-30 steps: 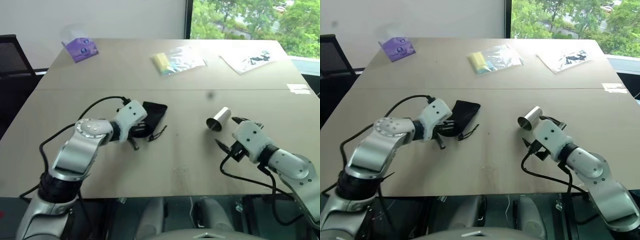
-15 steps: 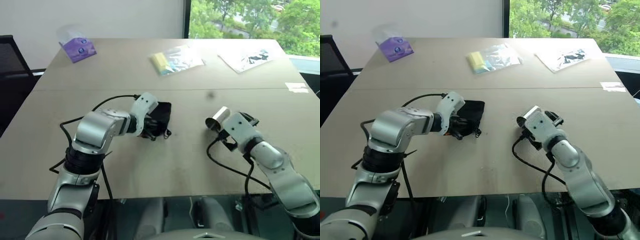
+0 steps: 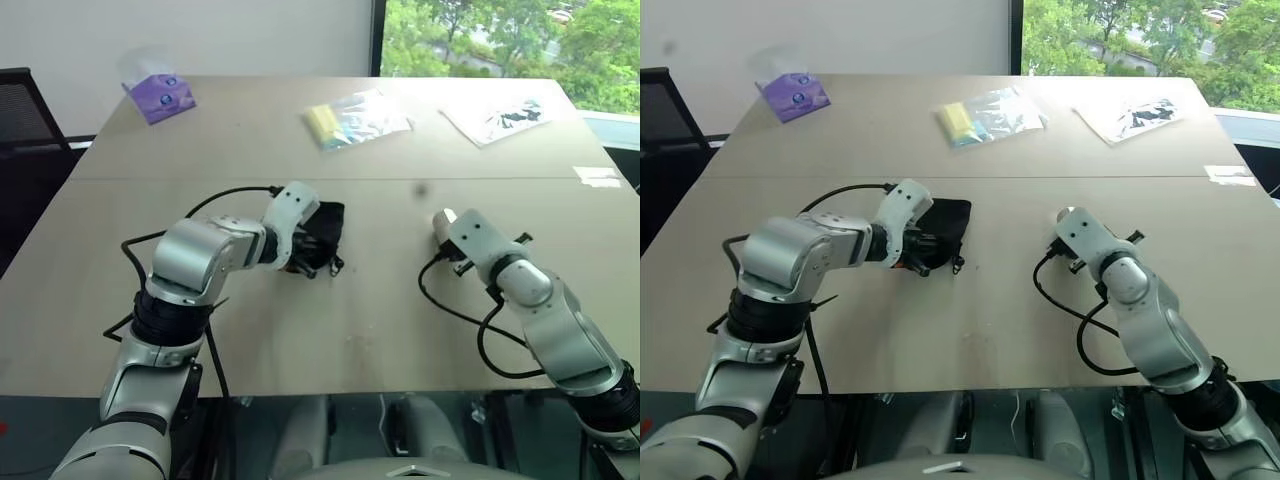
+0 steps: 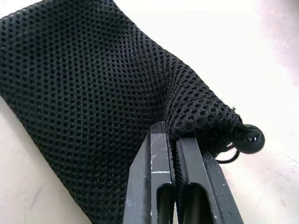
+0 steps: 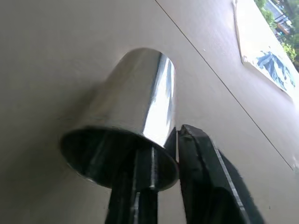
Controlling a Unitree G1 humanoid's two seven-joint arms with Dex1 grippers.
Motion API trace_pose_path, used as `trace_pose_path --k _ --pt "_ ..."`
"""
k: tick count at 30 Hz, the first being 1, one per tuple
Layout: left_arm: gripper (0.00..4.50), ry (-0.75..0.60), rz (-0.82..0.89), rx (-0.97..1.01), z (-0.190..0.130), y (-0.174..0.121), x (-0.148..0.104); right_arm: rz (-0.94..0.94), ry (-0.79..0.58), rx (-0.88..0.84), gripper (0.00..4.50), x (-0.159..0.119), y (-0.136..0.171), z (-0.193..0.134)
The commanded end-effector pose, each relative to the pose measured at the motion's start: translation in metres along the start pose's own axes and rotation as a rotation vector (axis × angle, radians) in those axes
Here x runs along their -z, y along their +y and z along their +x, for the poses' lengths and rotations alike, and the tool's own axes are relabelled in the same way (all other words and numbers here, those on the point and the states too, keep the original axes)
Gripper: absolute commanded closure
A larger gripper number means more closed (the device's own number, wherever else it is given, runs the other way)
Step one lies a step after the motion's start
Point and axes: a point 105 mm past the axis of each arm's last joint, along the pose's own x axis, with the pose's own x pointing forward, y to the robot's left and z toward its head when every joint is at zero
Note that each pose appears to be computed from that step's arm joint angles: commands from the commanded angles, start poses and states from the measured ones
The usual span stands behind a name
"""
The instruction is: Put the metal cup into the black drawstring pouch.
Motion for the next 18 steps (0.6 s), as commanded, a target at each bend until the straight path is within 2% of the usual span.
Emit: trace_pose_path --k 1,7,11,13,15,18 --pt "4.5 -0.061 -0.021 0.015 -0.008 -0.005 -0.012 0.014 -0.045 0.031 4.48 -0.009 -0.012 -0.003" --pt "4.5 -0.064 -0.004 0.049 -0.008 -0.012 -0.018 0.04 -0.072 0.037 4.48 -0.001 -0.019 -0.003" --pt "4.5 -0.035 -0.054 0.076 -0.007 -0.015 -0.025 0.077 -0.11 0.02 4.48 -0.001 -0.024 -0.007" --pt "4.5 -0.04 -0.067 0.084 -0.006 -0.016 -0.031 0.157 -0.177 -0.024 4.48 -0.008 -0.025 -0.012" --pt "4.5 0.012 -0.146 0.111 0.001 -0.011 -0.029 0.242 -0.256 -0.081 4.48 -0.017 -0.024 -0.02" --pt "4.5 0.002 -0.269 0.201 0.01 -0.016 -0.048 0.384 -0.376 -0.194 4.48 -0.036 -0.021 -0.039"
